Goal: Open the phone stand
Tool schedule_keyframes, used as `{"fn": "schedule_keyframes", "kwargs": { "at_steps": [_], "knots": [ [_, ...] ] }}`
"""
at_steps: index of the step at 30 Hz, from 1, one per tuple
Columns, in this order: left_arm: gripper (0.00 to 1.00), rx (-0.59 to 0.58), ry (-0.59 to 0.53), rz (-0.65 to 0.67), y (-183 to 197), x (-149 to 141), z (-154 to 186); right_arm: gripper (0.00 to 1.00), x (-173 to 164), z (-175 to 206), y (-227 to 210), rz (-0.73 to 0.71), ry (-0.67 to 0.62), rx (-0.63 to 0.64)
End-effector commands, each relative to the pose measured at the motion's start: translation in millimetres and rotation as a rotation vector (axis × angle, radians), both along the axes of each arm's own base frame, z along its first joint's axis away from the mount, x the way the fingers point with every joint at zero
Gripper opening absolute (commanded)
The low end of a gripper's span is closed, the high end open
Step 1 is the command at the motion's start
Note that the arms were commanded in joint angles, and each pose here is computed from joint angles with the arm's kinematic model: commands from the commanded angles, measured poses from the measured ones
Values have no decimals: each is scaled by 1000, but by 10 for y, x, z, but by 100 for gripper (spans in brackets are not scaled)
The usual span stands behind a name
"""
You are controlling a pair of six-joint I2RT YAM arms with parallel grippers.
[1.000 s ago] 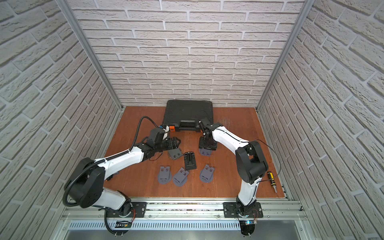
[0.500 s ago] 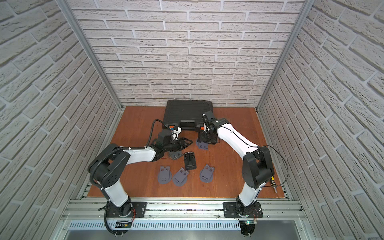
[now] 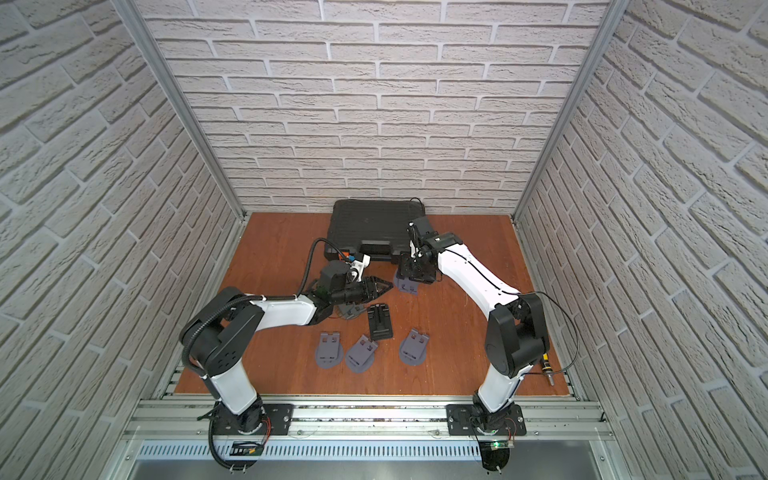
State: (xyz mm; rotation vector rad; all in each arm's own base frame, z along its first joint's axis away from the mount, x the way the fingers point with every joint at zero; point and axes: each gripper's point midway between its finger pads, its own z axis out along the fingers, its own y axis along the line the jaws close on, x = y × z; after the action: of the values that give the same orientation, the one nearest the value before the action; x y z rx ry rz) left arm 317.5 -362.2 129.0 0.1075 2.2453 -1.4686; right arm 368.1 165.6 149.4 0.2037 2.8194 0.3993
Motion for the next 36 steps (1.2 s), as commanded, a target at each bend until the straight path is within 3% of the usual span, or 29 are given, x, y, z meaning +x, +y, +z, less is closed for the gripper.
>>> {"fn": "schedule_keyframes", "kwargs": {
  "at_steps": [1, 18, 36],
  "knots": [
    [42, -62, -107, -31, -82, 0, 346, 19, 94, 143, -22, -2, -54, -3],
    [38, -57, -146, -63, -156, -57, 432, 18, 145, 81, 54, 22, -54, 25],
    [18, -93, -124, -52, -311, 118, 336, 16, 89, 134, 193, 58, -63, 109]
  ]
}}
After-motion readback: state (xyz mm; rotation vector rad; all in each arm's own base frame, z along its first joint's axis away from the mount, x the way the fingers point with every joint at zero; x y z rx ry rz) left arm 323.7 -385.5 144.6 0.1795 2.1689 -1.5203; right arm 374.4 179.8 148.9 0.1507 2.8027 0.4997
